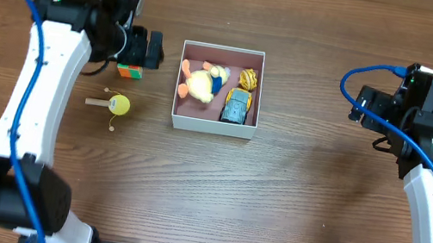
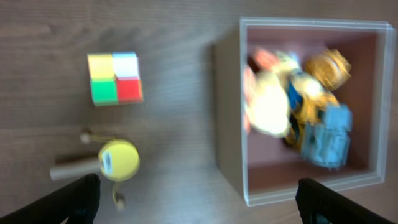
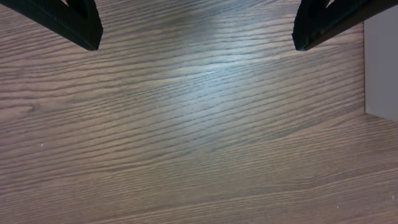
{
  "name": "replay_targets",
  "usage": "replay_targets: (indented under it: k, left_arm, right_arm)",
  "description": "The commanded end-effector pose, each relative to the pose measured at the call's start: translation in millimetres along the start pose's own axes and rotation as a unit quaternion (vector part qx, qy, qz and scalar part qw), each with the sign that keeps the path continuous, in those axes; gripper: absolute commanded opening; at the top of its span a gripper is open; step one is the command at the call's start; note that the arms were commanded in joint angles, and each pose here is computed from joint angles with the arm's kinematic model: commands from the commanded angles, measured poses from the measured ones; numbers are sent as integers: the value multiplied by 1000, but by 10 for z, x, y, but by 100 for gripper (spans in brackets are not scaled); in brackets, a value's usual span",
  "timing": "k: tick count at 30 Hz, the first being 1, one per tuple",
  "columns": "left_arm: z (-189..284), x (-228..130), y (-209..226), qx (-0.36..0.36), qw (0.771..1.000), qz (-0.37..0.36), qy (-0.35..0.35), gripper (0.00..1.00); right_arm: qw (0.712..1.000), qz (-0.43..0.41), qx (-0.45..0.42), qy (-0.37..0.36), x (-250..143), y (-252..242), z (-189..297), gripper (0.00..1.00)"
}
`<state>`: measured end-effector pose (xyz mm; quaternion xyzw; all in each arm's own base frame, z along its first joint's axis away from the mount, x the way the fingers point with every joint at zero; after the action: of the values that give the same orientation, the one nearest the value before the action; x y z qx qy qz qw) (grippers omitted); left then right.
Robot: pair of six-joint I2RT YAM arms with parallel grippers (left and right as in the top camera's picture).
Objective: Pack container
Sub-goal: 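Move the left gripper over the Rubik's cube and lower toward it, then close the left gripper on the Rubik's cube and lift it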
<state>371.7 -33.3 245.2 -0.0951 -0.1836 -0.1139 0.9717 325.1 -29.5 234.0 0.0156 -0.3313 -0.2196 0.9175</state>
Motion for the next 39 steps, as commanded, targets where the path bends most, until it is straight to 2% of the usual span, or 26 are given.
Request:
replay_targets:
  k: [1,4,11,19,25,31,39]
  left_arm:
    - [-155,150,243,62,998,30,-12,100]
    - [-366,154,399,105,994,40,10,100]
    - [-791,67,498,104,992,44,64,100]
    - [-1019,2,696,166,980,53,96,100]
    - [-1140,9,722,165,980,56,97,100]
    - [-1239,37,630,115,987,66,89,100]
    - [-1430,-17,641,101,987,63,106,100]
  right_arm:
    - [1000,2,-5,-7,23,-15,8,100]
    - [1000,2,-5,-7,23,-15,8,100]
    - [1000,2,-5,-7,23,-15,8,100]
    - [1000,2,-5,-7,23,-15,8,100]
    - [1000,2,-5,-7,23,-15,8,100]
    - [1000,2,-5,-7,23,-15,8,100]
    - [1000,2,-5,-7,23,-15,8,100]
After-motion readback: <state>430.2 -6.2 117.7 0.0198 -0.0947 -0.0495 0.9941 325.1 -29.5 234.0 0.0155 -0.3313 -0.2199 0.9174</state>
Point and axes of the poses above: each gripper's point midway between its finger pads, its own z axis back along the fingers, its own y axis along the line the jaws close on, x = y × z, the point moved 6 cm from there along z, back along the fingers, and after that the axes turned 15 degrees about -z, right-handed, at the moved point
